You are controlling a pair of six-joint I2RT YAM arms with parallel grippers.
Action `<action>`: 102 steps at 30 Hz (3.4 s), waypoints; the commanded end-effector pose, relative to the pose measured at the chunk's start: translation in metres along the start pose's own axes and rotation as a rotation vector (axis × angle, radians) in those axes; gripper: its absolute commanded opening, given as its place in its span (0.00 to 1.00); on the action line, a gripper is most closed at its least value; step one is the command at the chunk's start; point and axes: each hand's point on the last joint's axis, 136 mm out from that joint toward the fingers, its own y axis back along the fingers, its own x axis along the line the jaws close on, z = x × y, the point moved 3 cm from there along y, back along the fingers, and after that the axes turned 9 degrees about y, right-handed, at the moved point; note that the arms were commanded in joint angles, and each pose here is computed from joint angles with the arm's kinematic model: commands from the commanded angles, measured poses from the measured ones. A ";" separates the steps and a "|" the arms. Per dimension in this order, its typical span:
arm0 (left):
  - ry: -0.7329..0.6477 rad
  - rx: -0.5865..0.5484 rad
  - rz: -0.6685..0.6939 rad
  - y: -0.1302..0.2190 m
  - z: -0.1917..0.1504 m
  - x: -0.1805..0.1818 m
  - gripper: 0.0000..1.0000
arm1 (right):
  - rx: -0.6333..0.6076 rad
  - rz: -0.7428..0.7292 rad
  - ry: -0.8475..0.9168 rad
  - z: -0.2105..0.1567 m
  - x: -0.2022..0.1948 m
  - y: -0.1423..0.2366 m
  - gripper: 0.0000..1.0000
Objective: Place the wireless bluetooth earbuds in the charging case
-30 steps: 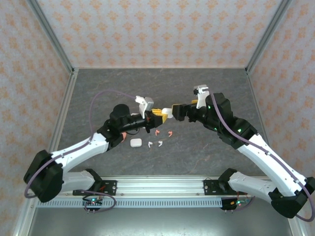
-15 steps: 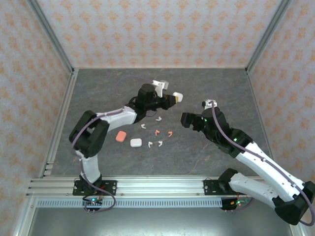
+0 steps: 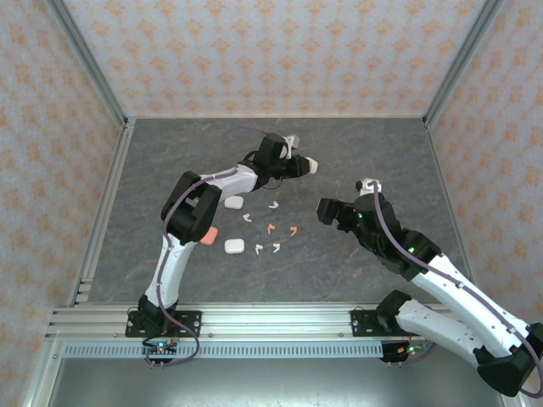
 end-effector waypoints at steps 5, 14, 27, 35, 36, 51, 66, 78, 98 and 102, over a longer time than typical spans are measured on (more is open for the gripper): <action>0.044 0.054 0.039 -0.012 0.000 0.012 0.09 | -0.010 -0.060 0.018 -0.004 -0.012 0.001 0.99; 0.085 0.045 0.069 -0.016 0.002 0.028 0.36 | -0.017 -0.072 0.036 -0.002 -0.012 -0.002 0.99; 0.034 -0.008 0.179 0.010 0.011 0.033 0.61 | -0.027 -0.140 0.087 0.008 -0.019 0.005 0.99; 0.014 -0.152 0.208 0.082 0.026 0.015 0.69 | -0.077 -0.196 0.146 0.022 -0.025 0.013 0.99; 0.012 -0.174 0.212 0.094 0.026 0.012 0.70 | -0.082 -0.189 0.169 0.024 -0.023 0.014 0.99; -0.010 -0.421 0.308 0.275 -0.002 0.015 0.88 | -0.013 0.291 0.498 0.027 0.063 0.000 0.99; 0.314 -0.549 0.344 0.362 -0.025 0.099 0.97 | 0.206 0.549 1.235 -0.068 0.151 -0.078 0.99; 0.314 -0.585 0.417 0.381 -0.034 0.116 0.98 | 0.357 0.795 1.361 -0.135 0.197 -0.131 0.99; 0.303 -0.588 0.461 0.389 -0.036 0.121 0.99 | 0.554 0.783 1.372 -0.184 0.213 -0.188 0.91; 0.303 -0.589 0.460 0.389 -0.036 0.121 0.99 | 0.593 0.772 1.380 -0.191 0.208 -0.191 0.85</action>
